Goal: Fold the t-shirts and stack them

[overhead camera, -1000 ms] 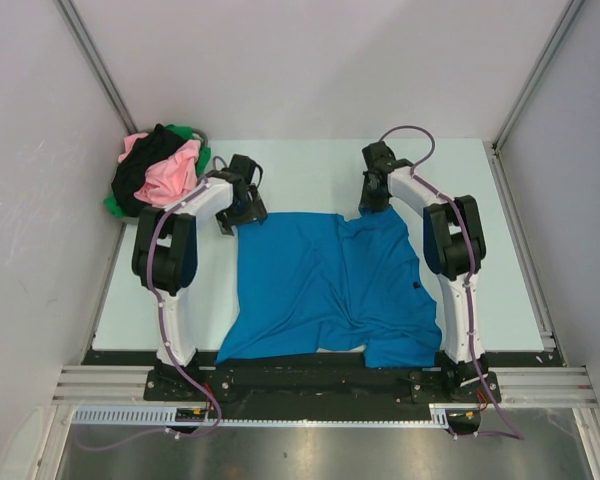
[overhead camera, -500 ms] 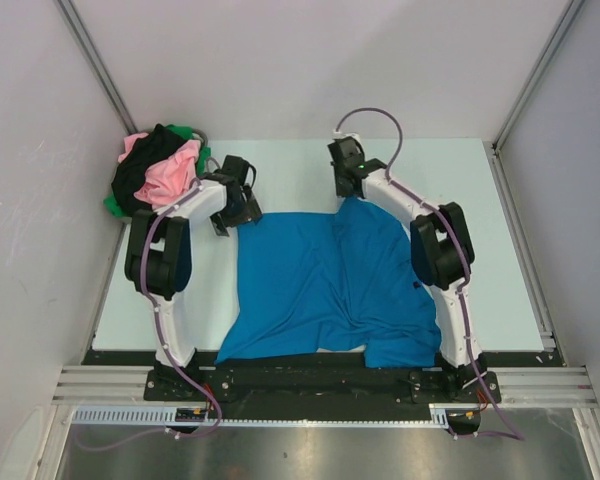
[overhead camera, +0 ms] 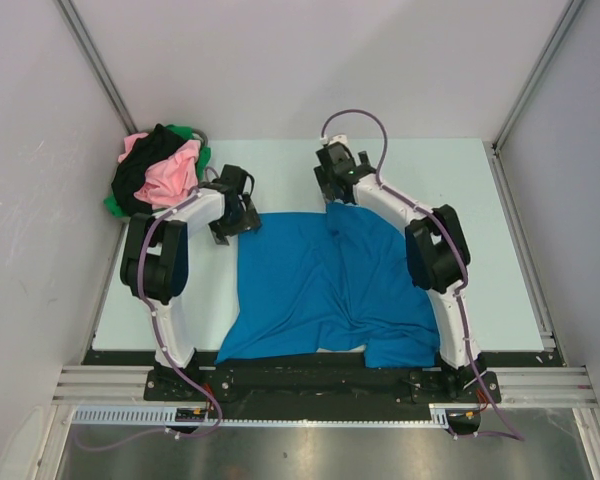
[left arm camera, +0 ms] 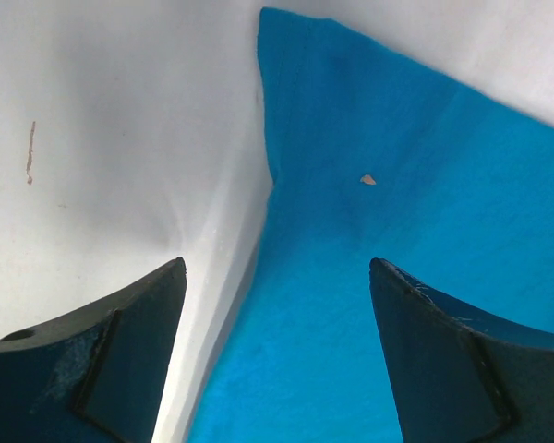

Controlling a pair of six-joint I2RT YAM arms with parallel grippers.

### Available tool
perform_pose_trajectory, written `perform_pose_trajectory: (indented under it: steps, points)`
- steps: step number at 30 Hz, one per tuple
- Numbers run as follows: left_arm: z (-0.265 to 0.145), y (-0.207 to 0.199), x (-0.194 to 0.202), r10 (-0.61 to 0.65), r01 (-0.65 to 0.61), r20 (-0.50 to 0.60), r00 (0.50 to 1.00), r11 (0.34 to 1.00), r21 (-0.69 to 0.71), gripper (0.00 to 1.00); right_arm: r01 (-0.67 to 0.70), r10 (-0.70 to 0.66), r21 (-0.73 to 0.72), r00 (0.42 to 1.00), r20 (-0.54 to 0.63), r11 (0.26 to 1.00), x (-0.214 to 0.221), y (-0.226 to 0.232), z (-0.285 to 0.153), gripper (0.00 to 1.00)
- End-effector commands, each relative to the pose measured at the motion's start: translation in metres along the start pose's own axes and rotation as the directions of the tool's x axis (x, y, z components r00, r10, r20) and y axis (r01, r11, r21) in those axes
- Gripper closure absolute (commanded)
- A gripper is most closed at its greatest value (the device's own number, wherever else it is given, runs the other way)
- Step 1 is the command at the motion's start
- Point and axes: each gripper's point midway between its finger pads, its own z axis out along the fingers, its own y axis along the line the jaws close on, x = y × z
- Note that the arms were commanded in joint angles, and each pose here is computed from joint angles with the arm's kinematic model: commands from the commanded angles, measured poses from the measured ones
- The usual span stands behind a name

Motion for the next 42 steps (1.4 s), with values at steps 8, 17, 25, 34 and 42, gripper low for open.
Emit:
perform_pose_trajectory:
  steps: [8, 17, 25, 34, 42]
  points:
    - [-0.002, -0.015, -0.019, -0.029, 0.028, 0.033, 0.999, 0.999, 0.043, 0.15, -0.265, 0.245, -0.304, 0.964, -0.105, 0.915, -0.027, 0.023, 0.048, 0.00]
    - [0.007, -0.007, -0.034, 0.006, -0.004, 0.021, 1.000, 0.998, -0.066, 0.15, -0.304, 0.210, -0.376, 0.939, -0.271, 0.875, 0.031, 0.040, 0.054, 0.00]
    - [0.033, 0.000, -0.029, 0.020, -0.020, -0.003, 1.000, 0.992, -0.124, 0.55, -0.308, 0.193, -0.346, 0.925, -0.327, 0.887, 0.069, 0.032, 0.056, 0.36]
    - [0.029, -0.009, -0.047, 0.020, -0.014, 0.057, 0.998, 0.995, -0.101, 1.00, -0.271, 0.229, -0.156, 0.943, -0.243, 0.950, 0.054, -0.003, 0.063, 1.00]
    - [-0.047, -0.036, -0.104, 0.014, -0.025, 0.244, 0.970, 0.999, 0.042, 1.00, -0.345, 0.343, 0.026, 0.937, 0.063, 0.938, -0.041, -0.084, -0.005, 1.00]
